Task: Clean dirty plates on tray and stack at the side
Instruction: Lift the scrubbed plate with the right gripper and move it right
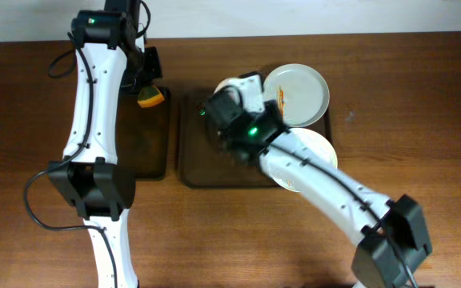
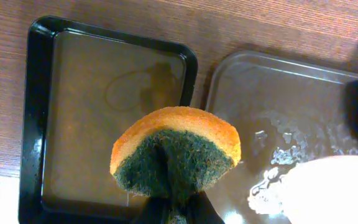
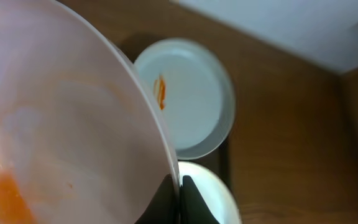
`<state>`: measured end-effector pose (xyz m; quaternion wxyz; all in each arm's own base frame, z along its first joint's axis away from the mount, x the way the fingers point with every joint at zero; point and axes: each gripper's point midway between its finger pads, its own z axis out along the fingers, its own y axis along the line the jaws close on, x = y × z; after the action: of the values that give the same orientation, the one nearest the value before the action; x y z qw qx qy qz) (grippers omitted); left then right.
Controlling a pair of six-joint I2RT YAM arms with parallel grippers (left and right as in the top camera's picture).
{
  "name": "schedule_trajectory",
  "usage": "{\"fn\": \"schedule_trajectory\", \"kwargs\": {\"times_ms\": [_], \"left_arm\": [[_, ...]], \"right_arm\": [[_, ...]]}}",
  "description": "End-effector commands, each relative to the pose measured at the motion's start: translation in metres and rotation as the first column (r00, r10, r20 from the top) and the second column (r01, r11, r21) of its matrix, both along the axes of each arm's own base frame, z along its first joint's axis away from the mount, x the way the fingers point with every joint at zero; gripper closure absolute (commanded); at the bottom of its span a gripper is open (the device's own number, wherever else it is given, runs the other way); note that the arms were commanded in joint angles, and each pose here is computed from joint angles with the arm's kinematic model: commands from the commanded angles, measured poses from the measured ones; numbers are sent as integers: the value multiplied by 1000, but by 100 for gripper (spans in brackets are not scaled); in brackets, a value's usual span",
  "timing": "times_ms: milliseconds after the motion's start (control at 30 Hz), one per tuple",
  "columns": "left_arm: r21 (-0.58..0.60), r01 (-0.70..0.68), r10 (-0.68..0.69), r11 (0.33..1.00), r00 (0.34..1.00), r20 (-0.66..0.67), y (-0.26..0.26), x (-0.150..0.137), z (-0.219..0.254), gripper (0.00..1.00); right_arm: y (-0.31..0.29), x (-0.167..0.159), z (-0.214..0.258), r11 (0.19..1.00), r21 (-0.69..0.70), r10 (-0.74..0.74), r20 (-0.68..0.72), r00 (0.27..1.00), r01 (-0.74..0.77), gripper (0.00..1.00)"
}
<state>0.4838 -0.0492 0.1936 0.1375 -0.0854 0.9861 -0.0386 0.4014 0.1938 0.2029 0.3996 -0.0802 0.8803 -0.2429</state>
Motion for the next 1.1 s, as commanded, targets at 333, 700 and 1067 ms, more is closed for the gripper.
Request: {"fn": "schedule_trajectory", "kwargs": {"times_ms": [333, 700, 1067], "left_arm": [[-4, 10, -10, 1000, 999, 39, 1, 3, 12, 100], [-4, 10, -10, 1000, 999, 39, 1, 3, 12, 100], [-4, 10, -10, 1000, 999, 36, 0, 2, 12, 100]], "right_arm": [[3, -24, 82, 957, -230, -75, 392, 917, 176, 96], [6, -13, -3, 905, 424, 137, -206, 969, -38, 96], [-325, -25, -55, 527, 597, -365, -483, 796, 605, 96]]}}
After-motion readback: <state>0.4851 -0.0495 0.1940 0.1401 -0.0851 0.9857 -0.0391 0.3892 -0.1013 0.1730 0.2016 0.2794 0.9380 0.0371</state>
